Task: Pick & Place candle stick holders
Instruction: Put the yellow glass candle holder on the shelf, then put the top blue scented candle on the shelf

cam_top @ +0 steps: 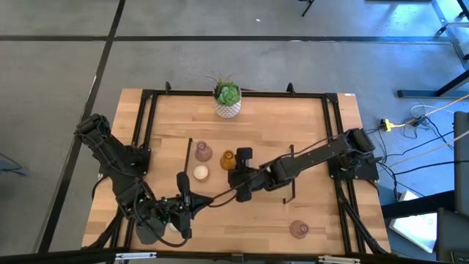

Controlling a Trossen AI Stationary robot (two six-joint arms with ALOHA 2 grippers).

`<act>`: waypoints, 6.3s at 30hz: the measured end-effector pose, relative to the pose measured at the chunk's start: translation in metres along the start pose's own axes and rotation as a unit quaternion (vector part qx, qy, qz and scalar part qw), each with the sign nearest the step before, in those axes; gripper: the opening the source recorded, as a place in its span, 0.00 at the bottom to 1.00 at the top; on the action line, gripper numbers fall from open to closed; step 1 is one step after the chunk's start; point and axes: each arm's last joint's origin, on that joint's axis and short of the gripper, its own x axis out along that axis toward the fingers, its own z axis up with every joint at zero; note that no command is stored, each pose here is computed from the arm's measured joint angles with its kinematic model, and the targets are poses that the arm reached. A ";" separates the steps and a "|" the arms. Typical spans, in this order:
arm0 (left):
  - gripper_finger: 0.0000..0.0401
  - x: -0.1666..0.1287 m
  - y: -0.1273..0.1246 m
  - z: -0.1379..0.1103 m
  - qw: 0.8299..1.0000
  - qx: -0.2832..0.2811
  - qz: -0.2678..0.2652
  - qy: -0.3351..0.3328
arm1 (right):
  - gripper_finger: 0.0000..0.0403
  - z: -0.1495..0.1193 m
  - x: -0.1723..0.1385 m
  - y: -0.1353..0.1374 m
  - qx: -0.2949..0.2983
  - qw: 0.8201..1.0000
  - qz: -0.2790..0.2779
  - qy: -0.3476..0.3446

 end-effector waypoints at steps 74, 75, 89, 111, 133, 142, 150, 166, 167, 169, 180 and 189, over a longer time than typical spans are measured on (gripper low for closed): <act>0.00 -0.086 -0.032 -0.117 0.734 -0.474 -0.029 0.485 | 0.00 -0.022 -0.115 0.095 -0.106 0.993 0.006 -0.051; 0.00 -0.087 -0.035 -0.126 0.719 -0.489 -0.027 0.494 | 0.00 -0.022 -0.115 0.095 -0.105 0.993 0.006 -0.052; 0.13 -0.082 -0.025 -0.180 0.686 -0.538 -0.010 0.489 | 0.00 -0.020 -0.116 0.094 -0.111 0.992 -0.013 -0.062; 0.72 -0.061 -0.042 -0.201 0.644 -0.580 -0.064 0.494 | 0.00 -0.020 -0.117 0.094 -0.109 0.992 -0.009 -0.063; 0.80 -0.029 -0.042 -0.199 0.614 -0.507 -0.123 0.593 | 0.00 -0.019 -0.117 0.094 -0.104 0.992 -0.008 -0.068; 0.80 -0.023 -0.047 -0.200 0.644 -0.501 -0.118 0.567 | 0.00 -0.018 -0.114 0.092 -0.100 0.993 0.002 -0.065; 0.80 -0.021 -0.049 -0.203 0.653 -0.497 -0.104 0.562 | 0.00 -0.018 -0.114 0.092 -0.101 0.993 0.006 -0.063; 0.80 -0.014 -0.069 -0.211 0.643 -0.472 -0.111 0.593 | 0.00 -0.018 -0.114 0.092 -0.099 0.993 0.006 -0.064; 0.80 -0.014 -0.069 -0.211 0.641 -0.473 -0.110 0.594 | 0.00 -0.018 -0.114 0.092 -0.099 0.993 0.006 -0.064; 0.80 -0.014 -0.069 -0.211 0.641 -0.474 -0.110 0.594 | 0.00 -0.018 -0.114 0.092 -0.099 0.993 0.006 -0.064; 0.73 -0.014 -0.070 -0.218 0.640 -0.477 -0.109 0.592 | 0.00 -0.017 -0.114 0.092 -0.099 0.993 0.006 -0.064; 0.72 -0.015 -0.069 -0.202 0.635 -0.462 -0.124 0.607 | 0.00 -0.017 -0.114 0.092 -0.098 0.993 0.006 -0.065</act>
